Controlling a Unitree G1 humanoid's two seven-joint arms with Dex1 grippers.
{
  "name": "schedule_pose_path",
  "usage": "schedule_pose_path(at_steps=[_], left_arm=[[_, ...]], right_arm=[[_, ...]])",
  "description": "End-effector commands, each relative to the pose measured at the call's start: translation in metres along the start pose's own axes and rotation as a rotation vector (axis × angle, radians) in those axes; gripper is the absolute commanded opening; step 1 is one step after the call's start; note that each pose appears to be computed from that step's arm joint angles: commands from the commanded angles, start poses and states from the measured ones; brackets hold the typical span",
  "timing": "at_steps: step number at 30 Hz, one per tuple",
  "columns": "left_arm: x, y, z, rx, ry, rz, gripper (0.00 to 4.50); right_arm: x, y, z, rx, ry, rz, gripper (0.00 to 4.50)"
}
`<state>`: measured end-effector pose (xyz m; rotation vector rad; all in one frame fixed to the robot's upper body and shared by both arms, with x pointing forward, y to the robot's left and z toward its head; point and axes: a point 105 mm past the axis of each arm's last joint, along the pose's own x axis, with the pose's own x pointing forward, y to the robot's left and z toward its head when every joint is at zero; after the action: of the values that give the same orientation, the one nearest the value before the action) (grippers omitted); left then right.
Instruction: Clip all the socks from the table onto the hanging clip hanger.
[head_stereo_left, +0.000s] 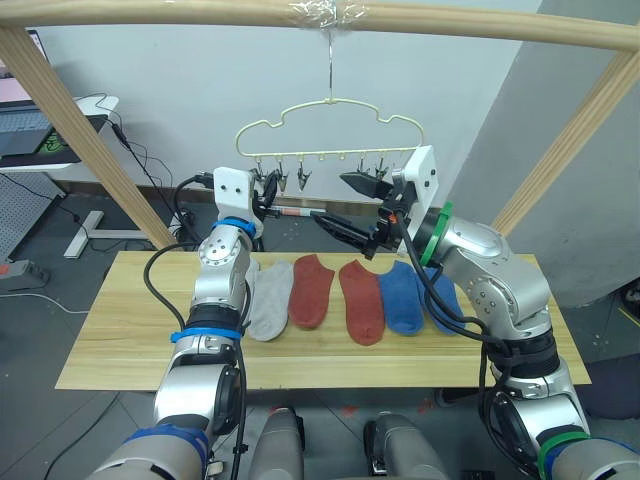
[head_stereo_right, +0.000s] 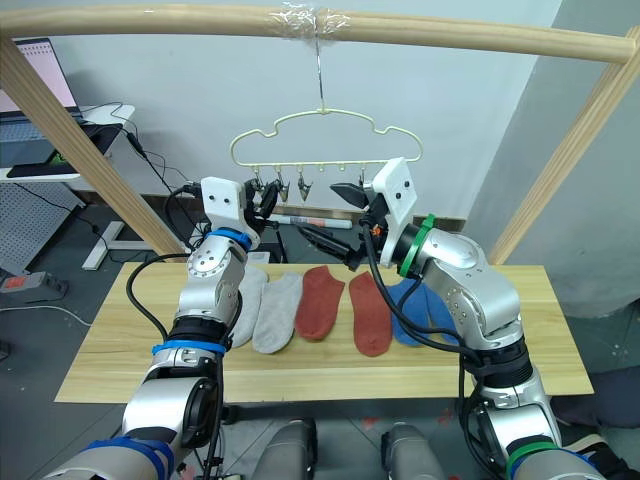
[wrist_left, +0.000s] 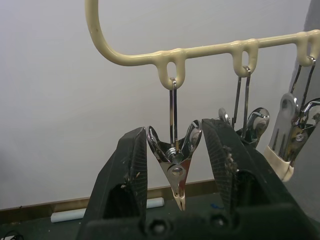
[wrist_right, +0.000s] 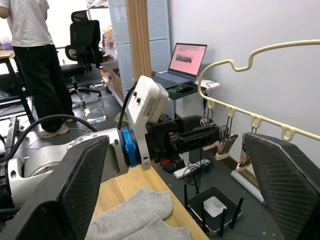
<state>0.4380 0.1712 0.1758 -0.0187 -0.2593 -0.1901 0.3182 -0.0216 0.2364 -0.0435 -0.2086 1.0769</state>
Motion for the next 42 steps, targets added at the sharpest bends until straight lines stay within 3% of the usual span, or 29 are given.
schedule_pose_path(at_steps=[1,2,8,11,32,36,40,42], left_arm=[[0.005,-0.001,0.019,0.024,-0.066,-0.008,1.92],[0.005,-0.001,0.019,0.025,-0.066,-0.007,1.92],[0.005,-0.001,0.022,0.028,-0.079,-0.006,0.60],[0.005,-0.001,0.022,0.024,-0.080,-0.007,0.20],[0.008,-0.002,0.021,0.056,-0.040,-0.017,0.20],[0.008,-0.006,0.017,0.011,-0.002,-0.051,0.20],[0.003,-0.017,0.009,-0.027,0.097,-0.181,0.20],[-0.002,-0.017,0.007,-0.117,0.159,-0.219,0.20]], right_arm=[[-0.001,-0.001,0.016,-0.024,-0.055,-0.001,4.50],[-0.001,-0.002,0.016,-0.023,-0.055,-0.002,4.50],[-0.001,-0.002,0.017,-0.023,-0.059,-0.001,4.50],[-0.001,-0.002,0.017,-0.024,-0.059,0.000,4.50],[-0.004,-0.004,0.014,-0.026,-0.050,-0.014,4.50],[-0.019,-0.022,-0.015,-0.089,0.108,-0.106,4.50],[-0.057,-0.059,-0.062,-0.069,0.325,-0.305,4.50],[-0.078,-0.078,-0.084,-0.090,0.424,-0.395,4.50]])
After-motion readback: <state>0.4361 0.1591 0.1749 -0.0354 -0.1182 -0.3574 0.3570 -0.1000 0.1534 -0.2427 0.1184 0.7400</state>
